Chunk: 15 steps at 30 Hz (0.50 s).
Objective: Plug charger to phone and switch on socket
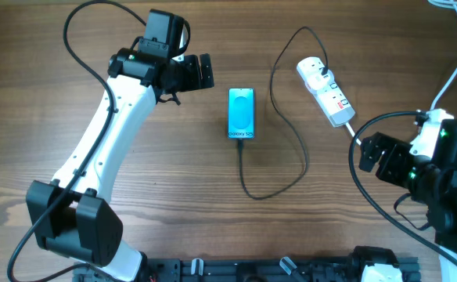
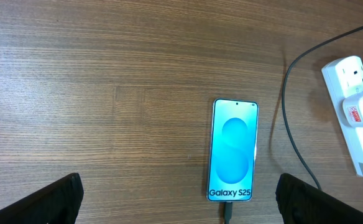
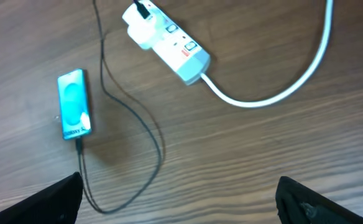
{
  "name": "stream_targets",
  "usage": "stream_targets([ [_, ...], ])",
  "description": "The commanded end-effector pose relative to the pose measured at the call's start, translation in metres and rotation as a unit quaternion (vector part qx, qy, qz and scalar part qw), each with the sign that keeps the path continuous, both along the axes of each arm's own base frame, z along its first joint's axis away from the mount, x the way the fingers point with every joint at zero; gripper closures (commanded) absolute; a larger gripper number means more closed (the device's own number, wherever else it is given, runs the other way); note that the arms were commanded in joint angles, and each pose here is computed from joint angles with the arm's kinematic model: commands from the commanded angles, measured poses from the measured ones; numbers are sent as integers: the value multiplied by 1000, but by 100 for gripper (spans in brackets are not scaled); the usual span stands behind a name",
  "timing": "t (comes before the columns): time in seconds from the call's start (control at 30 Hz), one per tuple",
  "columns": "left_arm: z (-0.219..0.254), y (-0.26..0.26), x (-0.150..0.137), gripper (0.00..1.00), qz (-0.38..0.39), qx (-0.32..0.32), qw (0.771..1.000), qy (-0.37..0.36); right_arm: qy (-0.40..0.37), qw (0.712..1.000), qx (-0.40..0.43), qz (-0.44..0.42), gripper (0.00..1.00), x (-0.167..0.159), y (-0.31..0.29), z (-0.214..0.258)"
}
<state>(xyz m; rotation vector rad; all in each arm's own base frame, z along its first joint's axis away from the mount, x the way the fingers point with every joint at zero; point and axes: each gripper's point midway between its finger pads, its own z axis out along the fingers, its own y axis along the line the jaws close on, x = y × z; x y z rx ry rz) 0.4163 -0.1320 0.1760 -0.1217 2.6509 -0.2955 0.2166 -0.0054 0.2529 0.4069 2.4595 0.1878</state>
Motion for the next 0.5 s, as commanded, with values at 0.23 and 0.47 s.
stream_targets([
  [0.23, -3, 4, 2, 0, 10, 7, 1000, 1, -178, 983, -24, 33, 0, -5, 8, 1],
  [0.47, -3, 4, 2, 0, 10, 7, 1000, 1, -309, 949, -50, 46, 0, -10, 11, -16],
])
